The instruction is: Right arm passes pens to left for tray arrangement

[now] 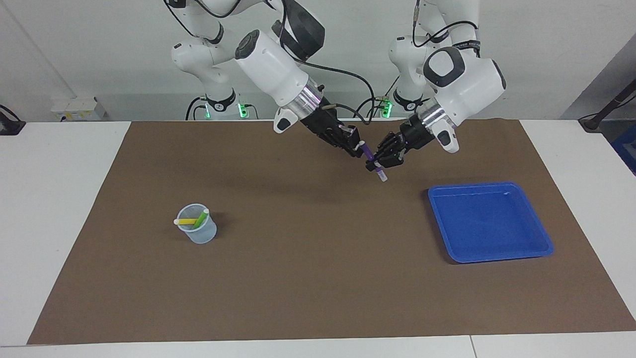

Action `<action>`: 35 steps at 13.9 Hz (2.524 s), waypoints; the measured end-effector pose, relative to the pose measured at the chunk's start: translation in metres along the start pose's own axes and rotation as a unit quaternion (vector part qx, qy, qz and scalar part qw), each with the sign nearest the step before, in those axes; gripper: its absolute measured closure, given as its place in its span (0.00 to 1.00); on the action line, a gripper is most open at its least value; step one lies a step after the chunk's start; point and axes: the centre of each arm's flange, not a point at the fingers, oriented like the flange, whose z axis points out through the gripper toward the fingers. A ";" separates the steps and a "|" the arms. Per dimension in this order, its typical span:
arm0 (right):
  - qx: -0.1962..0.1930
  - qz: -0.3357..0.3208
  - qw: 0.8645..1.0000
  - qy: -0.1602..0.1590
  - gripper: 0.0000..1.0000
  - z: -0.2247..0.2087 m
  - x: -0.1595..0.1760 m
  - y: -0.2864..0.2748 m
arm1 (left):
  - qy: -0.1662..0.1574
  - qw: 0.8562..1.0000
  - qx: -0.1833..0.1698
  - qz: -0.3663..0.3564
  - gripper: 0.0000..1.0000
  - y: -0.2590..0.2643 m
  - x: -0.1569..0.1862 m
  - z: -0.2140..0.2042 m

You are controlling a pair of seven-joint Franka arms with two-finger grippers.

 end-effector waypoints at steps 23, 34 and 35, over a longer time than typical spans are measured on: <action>-0.313 -0.275 0.907 0.057 0.00 -0.238 0.187 0.128 | 0.224 0.795 0.276 0.492 0.82 -0.115 0.339 -0.087; -0.335 -0.295 0.893 0.053 0.00 -0.252 0.175 0.129 | 0.235 0.795 0.271 0.489 0.82 -0.130 0.367 -0.079; -0.336 -0.295 0.893 0.052 0.00 -0.254 0.173 0.129 | 0.237 0.795 0.270 0.489 0.82 -0.130 0.368 -0.078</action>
